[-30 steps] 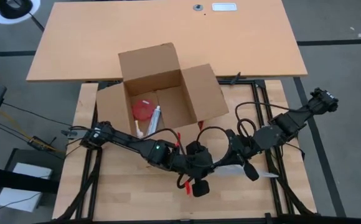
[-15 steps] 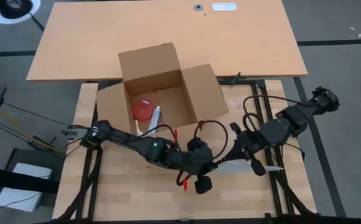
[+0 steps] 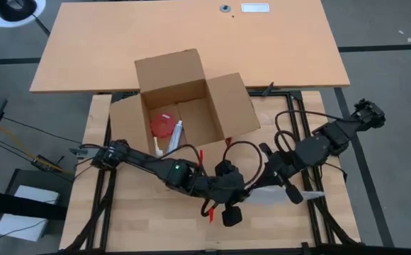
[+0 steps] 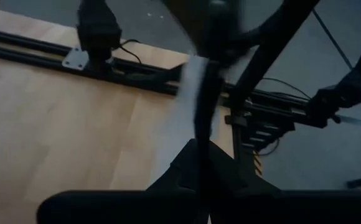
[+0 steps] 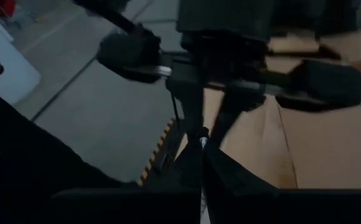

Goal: Unpack boxes
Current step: Open the white zip bag

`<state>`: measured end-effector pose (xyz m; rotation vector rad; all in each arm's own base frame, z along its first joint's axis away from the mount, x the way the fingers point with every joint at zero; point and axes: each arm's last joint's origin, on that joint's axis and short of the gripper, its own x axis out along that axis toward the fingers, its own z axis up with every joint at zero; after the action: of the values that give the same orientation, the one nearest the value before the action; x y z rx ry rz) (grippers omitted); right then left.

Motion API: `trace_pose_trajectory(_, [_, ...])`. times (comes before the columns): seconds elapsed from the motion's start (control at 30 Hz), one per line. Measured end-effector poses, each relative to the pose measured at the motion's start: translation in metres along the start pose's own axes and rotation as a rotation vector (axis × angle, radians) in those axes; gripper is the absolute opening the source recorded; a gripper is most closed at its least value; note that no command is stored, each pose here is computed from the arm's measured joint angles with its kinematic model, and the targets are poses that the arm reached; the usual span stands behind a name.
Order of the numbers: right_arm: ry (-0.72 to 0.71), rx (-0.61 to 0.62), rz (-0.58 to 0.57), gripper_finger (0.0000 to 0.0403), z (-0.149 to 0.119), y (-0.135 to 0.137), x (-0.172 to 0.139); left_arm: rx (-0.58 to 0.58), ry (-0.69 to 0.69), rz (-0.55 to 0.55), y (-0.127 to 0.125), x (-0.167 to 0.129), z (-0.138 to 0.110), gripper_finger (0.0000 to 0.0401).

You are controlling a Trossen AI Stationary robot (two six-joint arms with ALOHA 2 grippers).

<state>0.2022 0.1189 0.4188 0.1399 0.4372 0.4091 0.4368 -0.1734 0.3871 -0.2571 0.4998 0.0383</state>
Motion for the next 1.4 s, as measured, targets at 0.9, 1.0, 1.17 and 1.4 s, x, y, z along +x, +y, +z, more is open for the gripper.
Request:
trace_pose_trajectory(0.9, [-0.155, 0.040, 0.053, 0.0000, 0.014, 0.001, -0.022, -0.029, -0.002, -0.002, 0.010, -0.005, 0.009, 0.0178])
trace_pose_trajectory(1.0, [-0.162, 0.043, 0.056, 0.0000, 0.014, 0.001, -0.021, -0.002, -0.037, -0.016, 0.008, -0.006, 0.012, 0.0178])
trace_pose_trajectory(1.17, [-0.209, 0.043, 0.069, 0.0000, 0.019, 0.003, -0.022, 0.032, -0.041, -0.017, 0.008, -0.006, 0.013, 0.0175])
trace_pose_trajectory(1.4, [-0.213, 0.110, 0.084, 0.0006, 0.020, 0.003, -0.021, 0.025, -0.031, -0.012, 0.009, -0.005, 0.012, 0.0076])
